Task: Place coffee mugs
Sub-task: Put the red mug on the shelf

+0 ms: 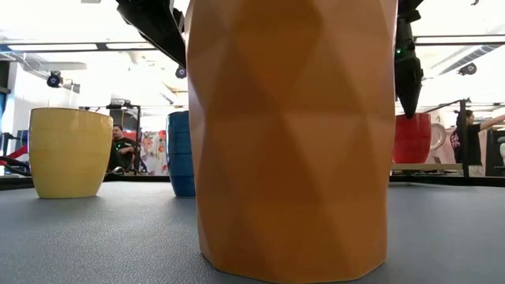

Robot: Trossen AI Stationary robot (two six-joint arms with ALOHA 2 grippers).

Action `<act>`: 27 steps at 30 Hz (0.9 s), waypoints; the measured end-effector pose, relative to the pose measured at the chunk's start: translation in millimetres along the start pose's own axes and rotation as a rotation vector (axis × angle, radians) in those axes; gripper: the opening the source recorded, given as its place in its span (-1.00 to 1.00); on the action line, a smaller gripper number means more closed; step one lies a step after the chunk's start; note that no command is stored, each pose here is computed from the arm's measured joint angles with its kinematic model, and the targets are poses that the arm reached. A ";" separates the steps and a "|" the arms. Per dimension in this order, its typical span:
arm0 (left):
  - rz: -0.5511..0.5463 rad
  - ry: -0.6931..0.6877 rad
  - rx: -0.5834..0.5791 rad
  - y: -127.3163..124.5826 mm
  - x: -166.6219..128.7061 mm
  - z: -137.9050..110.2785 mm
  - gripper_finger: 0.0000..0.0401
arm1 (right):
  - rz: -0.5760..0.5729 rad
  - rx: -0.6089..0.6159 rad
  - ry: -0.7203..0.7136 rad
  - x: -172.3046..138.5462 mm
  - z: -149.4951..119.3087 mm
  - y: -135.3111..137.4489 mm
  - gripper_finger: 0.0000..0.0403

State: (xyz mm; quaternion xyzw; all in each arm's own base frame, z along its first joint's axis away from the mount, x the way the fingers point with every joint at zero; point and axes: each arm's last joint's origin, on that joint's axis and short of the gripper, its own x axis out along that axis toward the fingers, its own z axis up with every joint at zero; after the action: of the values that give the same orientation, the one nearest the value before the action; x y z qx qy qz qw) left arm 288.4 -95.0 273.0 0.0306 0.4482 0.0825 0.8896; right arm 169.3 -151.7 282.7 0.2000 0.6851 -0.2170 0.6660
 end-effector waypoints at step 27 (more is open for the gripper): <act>0.001 0.007 0.030 0.0 0.1 -0.9 -0.45 | -0.115 0.370 -0.116 6.3 20.9 -6.1 -0.63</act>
State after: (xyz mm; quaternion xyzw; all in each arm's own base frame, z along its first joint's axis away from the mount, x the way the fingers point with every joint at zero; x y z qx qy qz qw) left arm 287.7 -95.0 272.4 0.0441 0.4524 0.0765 0.8874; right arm 182.9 -168.6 276.2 0.2665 0.6042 -0.3880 0.6429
